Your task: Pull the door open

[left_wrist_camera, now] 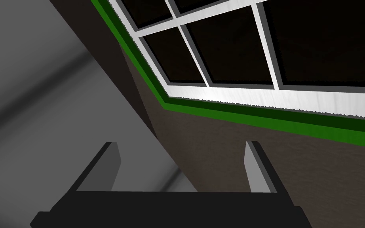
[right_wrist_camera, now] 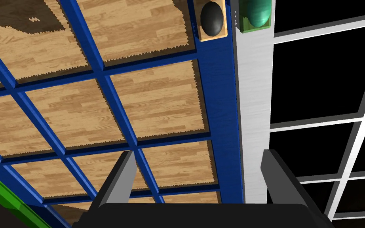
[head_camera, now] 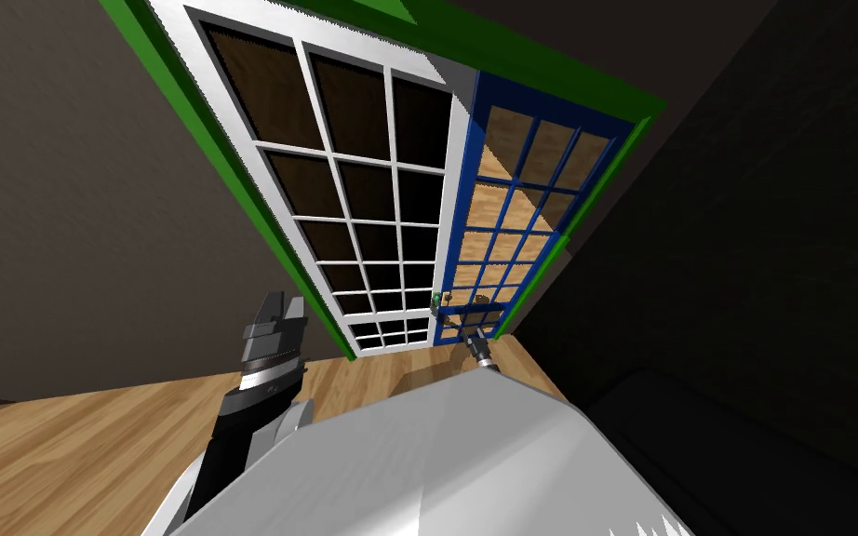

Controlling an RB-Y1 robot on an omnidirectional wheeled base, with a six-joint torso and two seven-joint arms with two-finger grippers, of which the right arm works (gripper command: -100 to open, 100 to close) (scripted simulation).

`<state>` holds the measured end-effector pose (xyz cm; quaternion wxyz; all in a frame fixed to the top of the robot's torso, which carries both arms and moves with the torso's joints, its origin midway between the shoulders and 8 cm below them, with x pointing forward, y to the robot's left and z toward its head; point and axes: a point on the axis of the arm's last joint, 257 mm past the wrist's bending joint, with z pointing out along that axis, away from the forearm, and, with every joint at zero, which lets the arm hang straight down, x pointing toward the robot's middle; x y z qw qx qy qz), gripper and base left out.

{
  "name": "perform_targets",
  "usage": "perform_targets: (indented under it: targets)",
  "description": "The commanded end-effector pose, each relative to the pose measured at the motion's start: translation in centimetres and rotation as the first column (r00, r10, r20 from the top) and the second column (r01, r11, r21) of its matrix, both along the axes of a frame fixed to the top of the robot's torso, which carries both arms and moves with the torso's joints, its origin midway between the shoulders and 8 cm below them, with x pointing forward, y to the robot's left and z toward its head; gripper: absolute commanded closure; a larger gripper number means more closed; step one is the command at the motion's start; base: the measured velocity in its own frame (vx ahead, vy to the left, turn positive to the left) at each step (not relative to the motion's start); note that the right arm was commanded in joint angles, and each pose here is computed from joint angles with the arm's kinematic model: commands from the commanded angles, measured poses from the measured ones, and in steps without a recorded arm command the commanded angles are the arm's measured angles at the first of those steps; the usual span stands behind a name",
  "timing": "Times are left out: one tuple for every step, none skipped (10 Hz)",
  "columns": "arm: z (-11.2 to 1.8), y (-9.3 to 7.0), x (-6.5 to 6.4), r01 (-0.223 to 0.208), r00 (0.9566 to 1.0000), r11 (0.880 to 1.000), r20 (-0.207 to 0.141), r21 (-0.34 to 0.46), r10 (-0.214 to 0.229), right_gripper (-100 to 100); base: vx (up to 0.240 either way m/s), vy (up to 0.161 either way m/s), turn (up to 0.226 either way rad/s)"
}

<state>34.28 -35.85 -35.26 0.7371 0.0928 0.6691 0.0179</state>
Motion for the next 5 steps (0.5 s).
perform_targets:
  targets:
    - [-0.8,0.0,-0.4,0.003,0.9998,1.0,-0.017,-0.025,-0.003,-100,0.102,0.028,0.036]
    - [-1.2,0.0,-0.5,0.004,0.9997,0.999,-0.025,-0.036,-0.005,-100,0.103,0.027,0.026]
    - [-1.5,0.0,-0.7,0.005,0.9994,0.999,-0.033,-0.047,-0.006,-100,0.11,0.01,0.018]
    - [-1.8,0.0,-0.8,0.006,0.9991,0.998,-0.041,-0.058,-0.008,-100,0.1,0.005,0.024]
    - [-2.5,0.0,-1.1,0.006,0.9984,0.997,-0.056,-0.079,-0.011,-100,0.131,0.01,0.05]
